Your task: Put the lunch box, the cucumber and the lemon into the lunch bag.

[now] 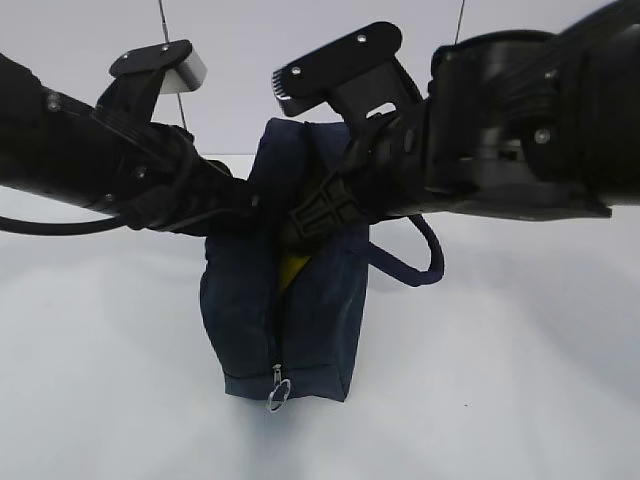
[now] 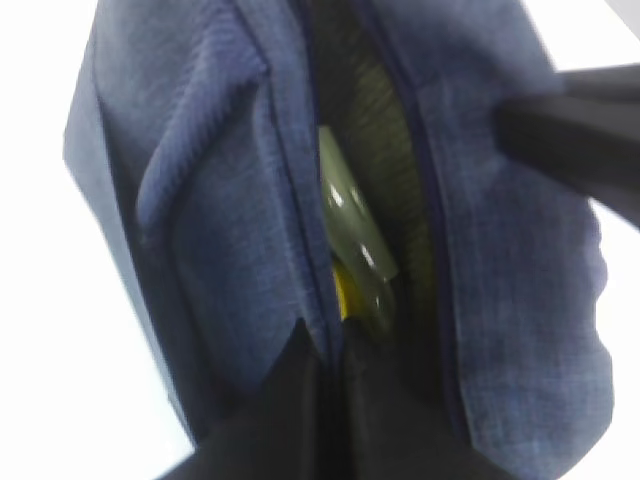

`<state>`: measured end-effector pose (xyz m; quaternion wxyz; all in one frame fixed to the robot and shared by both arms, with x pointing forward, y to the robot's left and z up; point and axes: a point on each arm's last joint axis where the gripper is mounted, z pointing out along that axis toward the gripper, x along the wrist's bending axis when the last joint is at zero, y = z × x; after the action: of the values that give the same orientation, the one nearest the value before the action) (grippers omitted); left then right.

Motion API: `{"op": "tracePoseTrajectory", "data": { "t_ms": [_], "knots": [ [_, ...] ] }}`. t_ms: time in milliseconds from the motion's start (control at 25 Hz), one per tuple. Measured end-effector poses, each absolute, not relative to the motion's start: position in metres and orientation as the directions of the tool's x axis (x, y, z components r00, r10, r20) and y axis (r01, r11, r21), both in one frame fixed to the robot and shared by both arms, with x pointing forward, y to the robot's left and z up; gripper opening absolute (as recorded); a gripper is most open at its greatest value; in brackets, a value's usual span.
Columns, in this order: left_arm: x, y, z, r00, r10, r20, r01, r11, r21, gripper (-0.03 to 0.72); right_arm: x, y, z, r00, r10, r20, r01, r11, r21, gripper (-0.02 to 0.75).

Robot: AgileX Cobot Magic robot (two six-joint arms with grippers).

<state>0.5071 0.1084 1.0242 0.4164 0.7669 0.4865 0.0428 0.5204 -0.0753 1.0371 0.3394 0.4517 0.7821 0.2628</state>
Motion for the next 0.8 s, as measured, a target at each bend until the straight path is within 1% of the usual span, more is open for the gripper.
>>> {"op": "tracePoseTrajectory", "data": {
  "t_ms": [320, 480, 640, 800],
  "knots": [
    [0.513, 0.109, 1.021, 0.505, 0.801, -0.322, 0.698, -0.159, 0.699, -0.007, 0.525, -0.076, 1.042, -0.314, 0.905, -0.288, 0.471, 0.412, 0.780, 0.008],
    [0.515, 0.108, 1.016, 0.497, 0.806, -0.320, 0.704, -0.159, 0.692, -0.007, 0.526, -0.074, 1.043, -0.321, 0.903, -0.286, 0.439, 0.409, 0.800, 0.008],
    [0.518, 0.107, 1.011, 0.485, 0.815, -0.317, 0.707, -0.152, 0.691, -0.007, 0.530, -0.070, 1.036, -0.337, 0.889, -0.311, 0.422, 0.438, 0.794, 0.008],
    [0.522, 0.108, 1.010, 0.473, 0.827, -0.305, 0.695, -0.137, 0.706, -0.007, 0.534, -0.067, 1.031, -0.315, 0.902, -0.296, 0.415, 0.411, 0.811, 0.008]
  ]
}}
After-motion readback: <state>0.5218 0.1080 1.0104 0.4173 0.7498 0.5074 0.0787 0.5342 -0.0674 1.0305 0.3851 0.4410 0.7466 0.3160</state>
